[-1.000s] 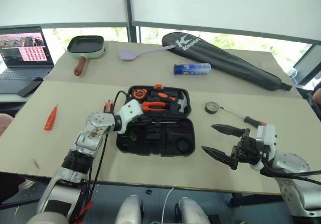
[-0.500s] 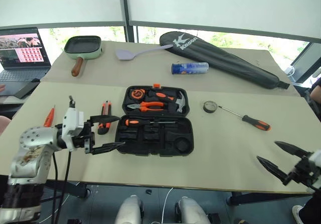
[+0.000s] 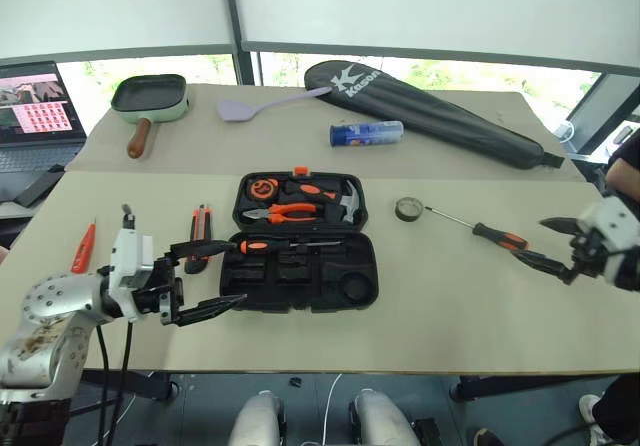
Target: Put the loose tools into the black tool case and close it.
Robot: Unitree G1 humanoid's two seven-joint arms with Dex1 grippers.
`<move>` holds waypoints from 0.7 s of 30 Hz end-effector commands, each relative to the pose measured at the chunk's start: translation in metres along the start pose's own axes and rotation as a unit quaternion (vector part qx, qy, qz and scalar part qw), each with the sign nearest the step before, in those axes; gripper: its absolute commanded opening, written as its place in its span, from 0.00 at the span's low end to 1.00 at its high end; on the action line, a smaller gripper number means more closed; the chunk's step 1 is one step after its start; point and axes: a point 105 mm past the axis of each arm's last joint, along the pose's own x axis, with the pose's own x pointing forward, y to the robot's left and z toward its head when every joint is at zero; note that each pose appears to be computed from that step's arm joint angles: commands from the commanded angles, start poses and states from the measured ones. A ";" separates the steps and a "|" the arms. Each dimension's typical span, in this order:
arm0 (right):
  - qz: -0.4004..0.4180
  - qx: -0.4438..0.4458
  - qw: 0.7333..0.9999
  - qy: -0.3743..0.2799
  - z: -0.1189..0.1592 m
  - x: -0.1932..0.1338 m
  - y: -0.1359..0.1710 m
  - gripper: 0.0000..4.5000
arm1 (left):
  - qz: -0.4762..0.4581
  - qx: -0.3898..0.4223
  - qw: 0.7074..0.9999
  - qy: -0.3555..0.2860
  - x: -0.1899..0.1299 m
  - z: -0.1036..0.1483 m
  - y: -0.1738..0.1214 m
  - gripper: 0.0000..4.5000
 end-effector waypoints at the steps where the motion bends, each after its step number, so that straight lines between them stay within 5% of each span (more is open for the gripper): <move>1: 0.027 0.002 0.998 0.053 -0.007 0.012 -0.002 1.00 | -0.020 0.008 1.000 -0.023 0.012 0.014 -0.004 0.98; 6: 0.041 0.022 0.993 0.110 -0.014 0.028 -0.002 1.00 | -0.026 -0.007 0.999 -0.030 0.023 0.020 -0.006 0.98; 9: 0.039 0.031 0.993 0.108 -0.011 0.033 -0.002 0.84 | -0.018 -0.008 0.999 -0.030 0.023 0.020 -0.006 1.00; 17: 0.023 0.033 0.993 0.109 -0.015 0.011 -0.014 0.23 | -0.008 -0.023 0.998 -0.064 0.022 0.032 -0.003 1.00; 21: 0.023 -0.002 0.997 0.070 0.001 -0.005 -0.023 0.21 | 0.005 -0.024 0.998 -0.059 0.018 0.029 -0.001 1.00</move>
